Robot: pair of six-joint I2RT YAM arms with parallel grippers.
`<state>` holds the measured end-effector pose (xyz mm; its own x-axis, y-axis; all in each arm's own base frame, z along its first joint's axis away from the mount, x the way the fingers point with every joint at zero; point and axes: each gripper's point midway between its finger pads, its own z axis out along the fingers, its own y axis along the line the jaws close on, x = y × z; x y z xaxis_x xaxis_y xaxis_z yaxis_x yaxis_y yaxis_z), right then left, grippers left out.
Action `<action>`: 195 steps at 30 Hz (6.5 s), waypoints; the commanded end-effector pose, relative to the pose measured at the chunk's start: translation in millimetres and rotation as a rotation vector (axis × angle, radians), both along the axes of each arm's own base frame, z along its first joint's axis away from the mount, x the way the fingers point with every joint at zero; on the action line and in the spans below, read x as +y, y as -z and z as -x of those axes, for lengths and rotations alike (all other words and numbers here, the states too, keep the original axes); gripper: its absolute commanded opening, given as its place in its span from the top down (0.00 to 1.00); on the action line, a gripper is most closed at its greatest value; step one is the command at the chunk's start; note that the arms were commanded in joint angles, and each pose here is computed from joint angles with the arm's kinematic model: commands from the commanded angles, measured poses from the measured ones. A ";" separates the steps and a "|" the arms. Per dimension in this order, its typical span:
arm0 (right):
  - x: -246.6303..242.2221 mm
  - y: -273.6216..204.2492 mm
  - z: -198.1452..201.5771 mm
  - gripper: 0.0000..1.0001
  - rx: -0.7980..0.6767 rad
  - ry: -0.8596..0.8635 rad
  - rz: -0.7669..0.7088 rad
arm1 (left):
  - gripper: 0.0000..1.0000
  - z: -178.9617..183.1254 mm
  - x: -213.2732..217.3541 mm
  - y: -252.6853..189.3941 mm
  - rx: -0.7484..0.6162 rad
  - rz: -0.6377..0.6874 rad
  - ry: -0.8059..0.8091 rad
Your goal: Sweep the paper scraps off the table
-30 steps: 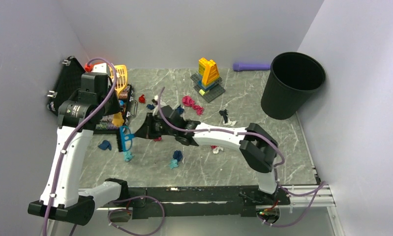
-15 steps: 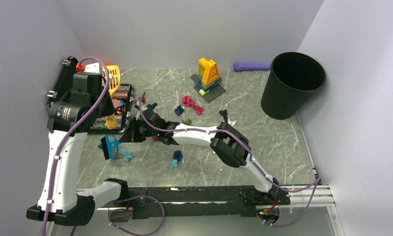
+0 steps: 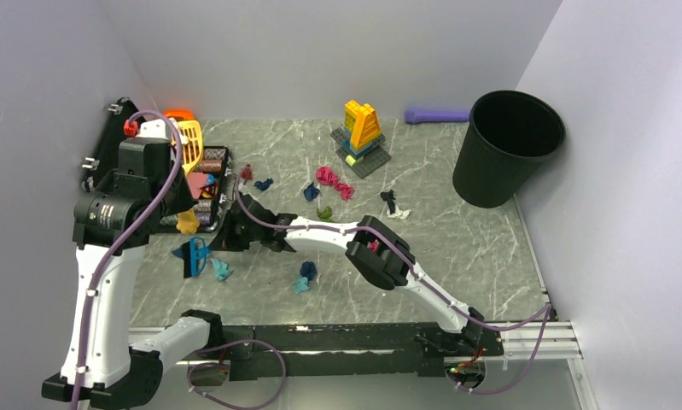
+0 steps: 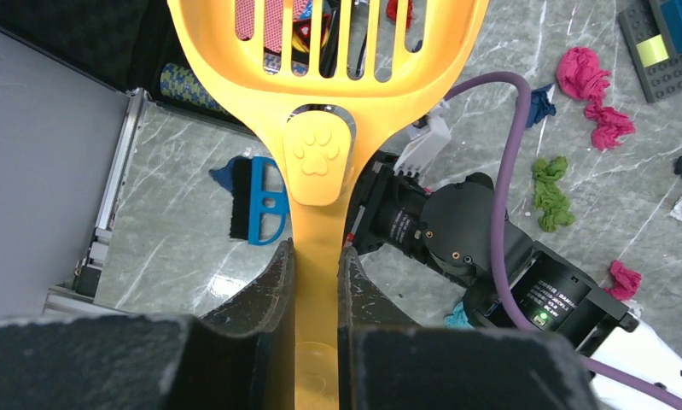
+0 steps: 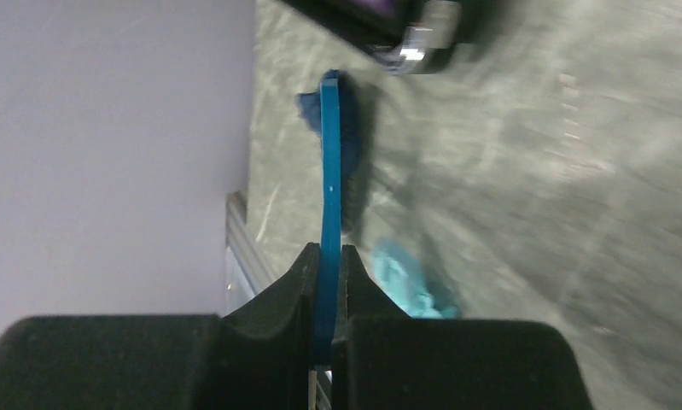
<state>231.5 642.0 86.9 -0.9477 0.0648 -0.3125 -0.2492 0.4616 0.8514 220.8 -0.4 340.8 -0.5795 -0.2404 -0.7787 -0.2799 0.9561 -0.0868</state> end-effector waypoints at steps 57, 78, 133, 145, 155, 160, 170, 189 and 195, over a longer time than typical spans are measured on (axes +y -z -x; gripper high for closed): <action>-322.3 -39.9 -72.4 1.00 -0.067 0.510 0.750 | 1.00 -25.6 3.5 49.4 -0.063 -0.006 -0.045; -173.8 -131.1 -165.1 1.00 -0.146 0.190 -0.128 | 1.00 -31.8 -19.8 112.7 0.023 0.067 0.044; -182.2 -61.3 -202.8 1.00 -0.087 0.322 0.091 | 1.00 -28.5 -32.1 152.7 -0.008 0.085 0.144; -332.6 -34.6 -193.7 1.00 0.037 0.882 0.618 | 1.00 -29.7 -34.2 166.6 0.051 0.080 0.158; -355.8 -127.1 -158.7 1.00 -0.307 0.601 0.584 | 1.00 -30.1 -35.9 169.5 0.065 0.086 0.163; -319.8 -165.0 -102.0 1.00 -0.516 0.185 0.339 | 1.00 -29.7 -37.5 169.5 0.062 0.090 0.172; -243.1 -133.6 50.9 1.00 -0.522 -0.449 0.323 | 1.00 -29.2 -36.4 171.2 0.072 0.084 0.169; -315.7 -38.0 -0.6 1.00 -0.462 -0.165 1.176 | 1.00 -29.2 -30.5 173.0 0.083 0.072 0.130; -349.3 -78.9 -25.2 1.00 -0.529 0.003 1.252 | 1.00 -29.3 -32.3 174.0 0.083 0.076 0.139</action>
